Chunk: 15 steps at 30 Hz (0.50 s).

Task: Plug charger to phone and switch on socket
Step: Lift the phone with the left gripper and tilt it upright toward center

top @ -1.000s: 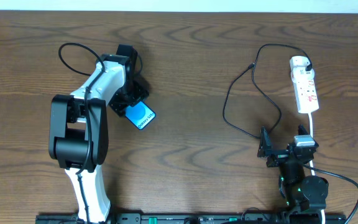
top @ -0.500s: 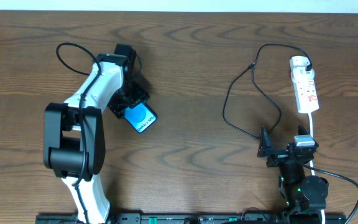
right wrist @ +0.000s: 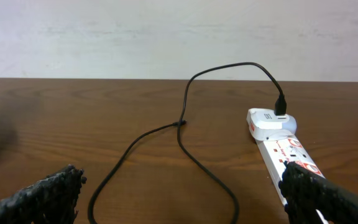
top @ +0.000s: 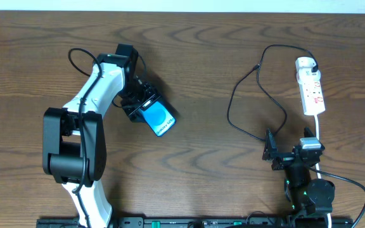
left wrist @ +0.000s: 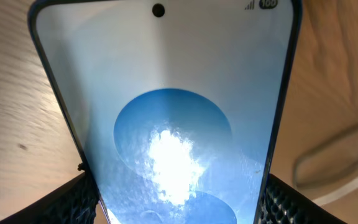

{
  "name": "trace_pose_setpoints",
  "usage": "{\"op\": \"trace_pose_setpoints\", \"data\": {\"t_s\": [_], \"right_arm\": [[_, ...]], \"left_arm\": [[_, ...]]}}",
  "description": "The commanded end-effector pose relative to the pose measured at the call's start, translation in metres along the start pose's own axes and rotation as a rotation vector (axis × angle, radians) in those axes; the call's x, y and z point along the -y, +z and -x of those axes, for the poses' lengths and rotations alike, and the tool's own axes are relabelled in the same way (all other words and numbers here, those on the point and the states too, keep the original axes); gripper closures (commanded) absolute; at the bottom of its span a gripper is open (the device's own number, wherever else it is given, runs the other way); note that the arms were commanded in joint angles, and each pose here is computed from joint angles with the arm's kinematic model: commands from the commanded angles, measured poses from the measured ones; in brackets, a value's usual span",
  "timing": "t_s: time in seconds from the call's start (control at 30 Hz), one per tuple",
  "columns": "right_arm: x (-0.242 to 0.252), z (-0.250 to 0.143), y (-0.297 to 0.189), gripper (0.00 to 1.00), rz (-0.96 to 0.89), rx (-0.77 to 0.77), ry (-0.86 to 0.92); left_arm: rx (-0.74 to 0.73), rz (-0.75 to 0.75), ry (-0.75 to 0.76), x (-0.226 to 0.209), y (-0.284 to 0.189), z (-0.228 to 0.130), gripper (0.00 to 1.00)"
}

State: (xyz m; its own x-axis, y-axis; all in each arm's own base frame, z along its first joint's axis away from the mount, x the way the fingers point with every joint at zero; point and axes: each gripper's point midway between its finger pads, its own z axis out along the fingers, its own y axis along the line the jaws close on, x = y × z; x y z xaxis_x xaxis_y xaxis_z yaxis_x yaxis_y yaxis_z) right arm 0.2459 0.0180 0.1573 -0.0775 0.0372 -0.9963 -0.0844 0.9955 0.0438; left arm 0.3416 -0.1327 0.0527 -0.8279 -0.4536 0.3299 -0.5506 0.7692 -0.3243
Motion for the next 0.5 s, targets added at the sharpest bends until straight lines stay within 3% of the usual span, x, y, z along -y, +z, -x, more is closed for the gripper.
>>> {"op": "trace_pose_setpoints", "data": {"t_s": [0.0,0.47], "right_arm": [[0.000,-0.001,0.000,0.01,-0.001,-0.004,-0.005],[0.000,-0.001,0.000,0.01,-0.001,-0.004,-0.005]], "left_arm": [[-0.110,-0.133,0.057,0.022,-0.011,-0.027,0.44],[-0.260,-0.306,0.109,0.047,-0.022,-0.056,0.44]]}}
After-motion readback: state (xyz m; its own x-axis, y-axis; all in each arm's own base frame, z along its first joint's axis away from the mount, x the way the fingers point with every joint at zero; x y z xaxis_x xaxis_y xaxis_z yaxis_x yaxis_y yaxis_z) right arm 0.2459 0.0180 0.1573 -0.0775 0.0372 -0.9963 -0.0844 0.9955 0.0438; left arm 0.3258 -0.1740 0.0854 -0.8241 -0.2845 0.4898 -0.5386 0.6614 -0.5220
